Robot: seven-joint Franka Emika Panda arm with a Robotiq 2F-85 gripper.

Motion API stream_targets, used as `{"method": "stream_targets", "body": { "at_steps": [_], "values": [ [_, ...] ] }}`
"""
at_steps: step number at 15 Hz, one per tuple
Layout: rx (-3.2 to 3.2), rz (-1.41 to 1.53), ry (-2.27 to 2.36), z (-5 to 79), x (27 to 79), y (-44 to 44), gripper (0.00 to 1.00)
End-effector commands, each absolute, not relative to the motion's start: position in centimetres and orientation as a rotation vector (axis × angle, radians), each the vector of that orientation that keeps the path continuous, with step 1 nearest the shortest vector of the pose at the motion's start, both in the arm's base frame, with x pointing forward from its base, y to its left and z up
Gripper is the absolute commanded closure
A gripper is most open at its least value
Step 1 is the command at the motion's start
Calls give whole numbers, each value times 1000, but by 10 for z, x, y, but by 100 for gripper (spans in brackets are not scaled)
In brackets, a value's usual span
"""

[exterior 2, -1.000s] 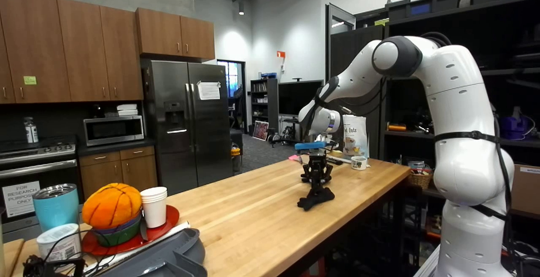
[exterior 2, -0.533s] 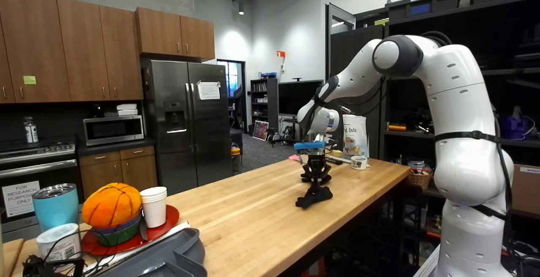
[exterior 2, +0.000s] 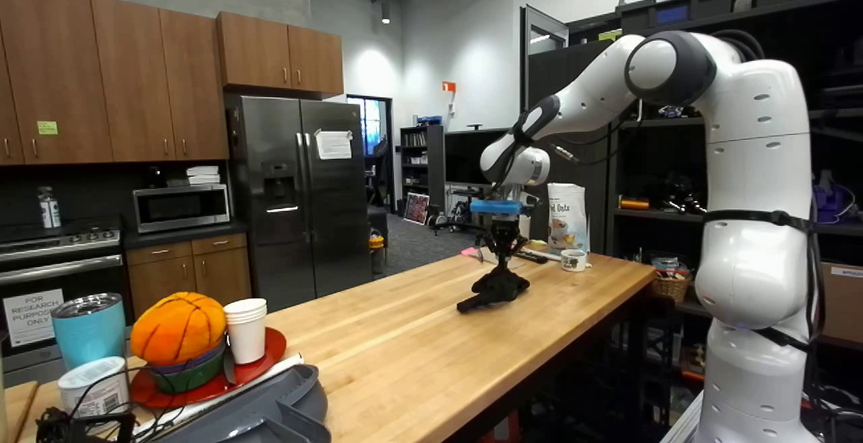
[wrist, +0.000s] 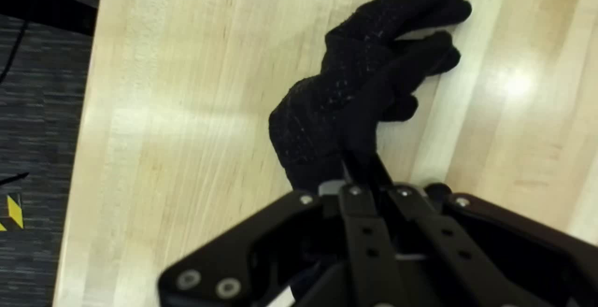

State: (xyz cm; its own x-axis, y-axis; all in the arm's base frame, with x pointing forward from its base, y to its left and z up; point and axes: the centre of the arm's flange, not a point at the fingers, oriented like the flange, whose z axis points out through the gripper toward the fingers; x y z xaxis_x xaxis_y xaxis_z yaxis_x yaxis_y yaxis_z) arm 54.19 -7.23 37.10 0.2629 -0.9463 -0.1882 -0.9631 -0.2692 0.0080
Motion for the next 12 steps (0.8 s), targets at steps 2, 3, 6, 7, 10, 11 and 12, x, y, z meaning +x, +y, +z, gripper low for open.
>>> {"method": "stream_targets", "body": {
  "at_steps": [2,3,6,7,10,11,12],
  "values": [
    [-2357,-116,1958,445,514,-51,99],
    [-2328,-187,2000,456,515,-46,99],
    [-2254,-410,2111,471,526,-21,99],
    [-2236,-498,2146,468,532,-8,99],
    [-2191,-724,2244,446,554,17,70],
    [-2181,-795,2278,436,559,22,69],
    [-2179,-869,2310,424,563,27,66]
  ]
}}
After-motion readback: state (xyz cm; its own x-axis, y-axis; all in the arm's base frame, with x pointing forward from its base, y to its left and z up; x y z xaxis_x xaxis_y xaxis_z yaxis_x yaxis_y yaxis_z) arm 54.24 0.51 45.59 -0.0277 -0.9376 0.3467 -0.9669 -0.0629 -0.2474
